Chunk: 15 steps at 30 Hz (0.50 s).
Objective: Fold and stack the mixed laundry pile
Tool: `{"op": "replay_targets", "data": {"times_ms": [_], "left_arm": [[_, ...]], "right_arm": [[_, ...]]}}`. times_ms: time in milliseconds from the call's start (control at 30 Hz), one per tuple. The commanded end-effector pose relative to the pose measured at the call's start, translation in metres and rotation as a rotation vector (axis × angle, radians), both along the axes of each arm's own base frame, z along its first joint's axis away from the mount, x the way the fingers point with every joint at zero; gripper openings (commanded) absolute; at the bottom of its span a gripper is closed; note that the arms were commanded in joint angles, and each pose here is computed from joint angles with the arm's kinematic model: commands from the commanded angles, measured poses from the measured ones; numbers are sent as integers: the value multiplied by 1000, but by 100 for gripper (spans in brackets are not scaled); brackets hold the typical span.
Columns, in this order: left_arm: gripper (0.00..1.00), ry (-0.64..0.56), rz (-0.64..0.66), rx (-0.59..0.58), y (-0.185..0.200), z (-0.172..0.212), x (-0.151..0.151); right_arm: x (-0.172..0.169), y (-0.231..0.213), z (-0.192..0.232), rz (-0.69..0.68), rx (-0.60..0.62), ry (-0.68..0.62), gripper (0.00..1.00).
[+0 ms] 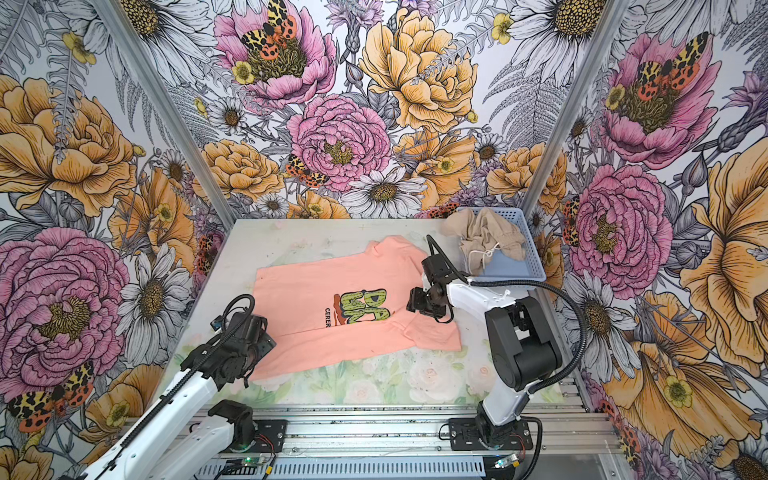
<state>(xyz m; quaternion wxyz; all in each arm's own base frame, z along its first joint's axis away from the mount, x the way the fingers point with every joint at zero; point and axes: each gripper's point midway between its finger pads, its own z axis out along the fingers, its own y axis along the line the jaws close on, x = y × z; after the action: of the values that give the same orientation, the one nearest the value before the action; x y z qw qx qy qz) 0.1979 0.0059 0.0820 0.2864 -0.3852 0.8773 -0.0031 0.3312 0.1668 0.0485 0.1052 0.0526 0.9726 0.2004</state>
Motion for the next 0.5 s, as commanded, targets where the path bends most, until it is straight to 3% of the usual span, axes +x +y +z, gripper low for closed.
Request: {"op": "replay_targets", "data": {"times_ms": [0,200,467], "left_arm": [[78,-21,11,-1,1,5,1],[78,-18,14,-1,1,3,0],[78,-25,15,-4,1,5,1]], "right_arm": [[5,8,-5,-20,32,0,62],[13,18,-7,-41,79,-1,63],[41,42,27,-31,151,-71,63]]}}
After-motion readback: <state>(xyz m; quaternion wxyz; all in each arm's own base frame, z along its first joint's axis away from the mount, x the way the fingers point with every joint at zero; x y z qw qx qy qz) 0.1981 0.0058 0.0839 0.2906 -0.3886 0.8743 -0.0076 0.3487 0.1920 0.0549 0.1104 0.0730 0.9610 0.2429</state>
